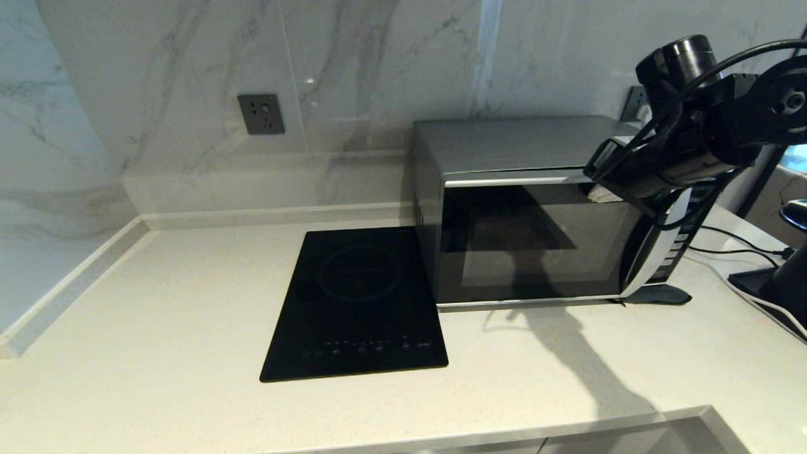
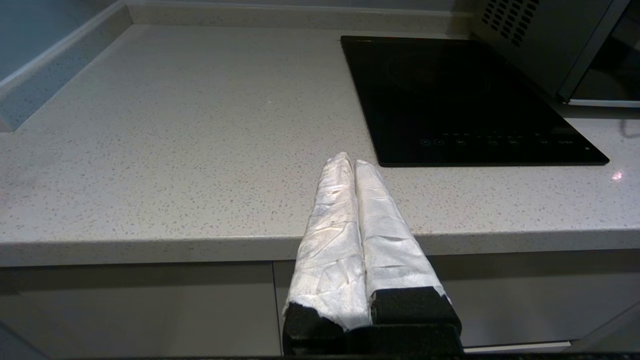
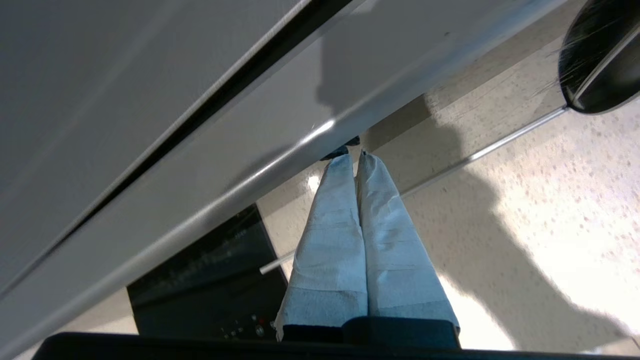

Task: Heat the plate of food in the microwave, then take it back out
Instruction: Close the microwave oven, then open the microwave oven

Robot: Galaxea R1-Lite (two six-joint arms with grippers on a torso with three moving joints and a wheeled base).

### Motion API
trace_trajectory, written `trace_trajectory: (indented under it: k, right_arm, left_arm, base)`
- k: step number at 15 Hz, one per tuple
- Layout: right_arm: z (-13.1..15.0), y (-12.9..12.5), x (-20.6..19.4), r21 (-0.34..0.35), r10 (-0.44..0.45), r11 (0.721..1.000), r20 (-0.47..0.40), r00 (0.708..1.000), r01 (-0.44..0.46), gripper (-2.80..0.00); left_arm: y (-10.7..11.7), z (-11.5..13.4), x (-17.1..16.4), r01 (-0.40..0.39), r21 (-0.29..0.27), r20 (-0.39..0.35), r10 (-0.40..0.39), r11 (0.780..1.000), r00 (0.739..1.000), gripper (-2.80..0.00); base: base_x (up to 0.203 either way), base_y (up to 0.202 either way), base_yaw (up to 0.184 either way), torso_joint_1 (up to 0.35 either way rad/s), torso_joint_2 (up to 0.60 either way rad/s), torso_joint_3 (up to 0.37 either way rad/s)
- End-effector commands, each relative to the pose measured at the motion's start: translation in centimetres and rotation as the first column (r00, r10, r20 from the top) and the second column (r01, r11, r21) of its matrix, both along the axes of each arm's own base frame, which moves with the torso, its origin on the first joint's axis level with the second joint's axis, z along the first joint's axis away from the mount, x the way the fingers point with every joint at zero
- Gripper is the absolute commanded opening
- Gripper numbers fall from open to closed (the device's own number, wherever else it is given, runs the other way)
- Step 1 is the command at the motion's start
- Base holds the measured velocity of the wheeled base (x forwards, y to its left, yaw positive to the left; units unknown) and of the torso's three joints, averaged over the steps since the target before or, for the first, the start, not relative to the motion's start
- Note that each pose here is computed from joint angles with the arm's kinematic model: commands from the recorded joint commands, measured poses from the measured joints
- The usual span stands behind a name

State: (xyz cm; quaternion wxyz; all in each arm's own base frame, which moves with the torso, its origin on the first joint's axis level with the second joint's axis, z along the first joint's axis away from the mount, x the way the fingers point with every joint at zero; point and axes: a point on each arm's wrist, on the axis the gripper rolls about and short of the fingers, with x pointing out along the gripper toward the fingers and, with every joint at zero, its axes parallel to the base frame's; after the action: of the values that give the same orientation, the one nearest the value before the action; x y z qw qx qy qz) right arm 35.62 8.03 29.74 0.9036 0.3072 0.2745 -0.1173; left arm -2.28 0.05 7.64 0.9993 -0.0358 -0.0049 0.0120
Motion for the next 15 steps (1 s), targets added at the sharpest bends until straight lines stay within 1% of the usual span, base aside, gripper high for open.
trace_trajectory:
  k: [1,7,10,12,13,15]
  right_arm:
    - [-0.2,-0.5,0.5,0.009,-0.021,1.0,0.019,1.0,0.021,-2.8]
    - [-0.8,-0.8,0.9,0.017,-0.036,0.999,0.036,0.999,0.036,-2.8]
    - [-0.4,-1.5,-0.2,0.013,-0.051,0.999,0.035,0.998,0.051,-2.8]
    - [0.2,-2.5,-2.1,0.01,-0.069,0.998,0.035,0.997,0.069,-2.8]
    - [0.8,-3.4,-3.3,0.011,-0.086,0.996,0.05,0.995,0.085,-2.8]
    - [1.8,-6.2,-4.7,0.013,-0.147,0.989,0.096,0.985,0.146,-2.8]
  left_arm:
    - [0.0,0.0,0.0,0.0,-0.001,-0.001,0.0,1.0,1.0,-2.8]
    - [0.0,0.0,0.0,0.0,-0.001,-0.001,0.0,1.0,1.0,-2.8]
    - [0.0,0.0,0.0,0.0,-0.001,-0.001,0.0,1.0,1.0,-2.8]
    - [0.0,0.0,0.0,0.0,-0.001,-0.001,0.0,1.0,1.0,-2.8]
    - [0.0,0.0,0.0,0.0,-0.001,-0.001,0.0,1.0,1.0,-2.8]
    - [0.0,0.0,0.0,0.0,-0.001,-0.001,0.0,1.0,1.0,-2.8]
  base:
    - [0.0,0.0,0.0,0.0,0.0,0.0]
    - [0.0,0.0,0.0,0.0,0.0,0.0]
    - [0.0,0.0,0.0,0.0,0.0,0.0]
    - [0.0,0.0,0.0,0.0,0.0,0.0]
    - [0.0,0.0,0.0,0.0,0.0,0.0]
    - [0.0,0.0,0.0,0.0,0.0,0.0]
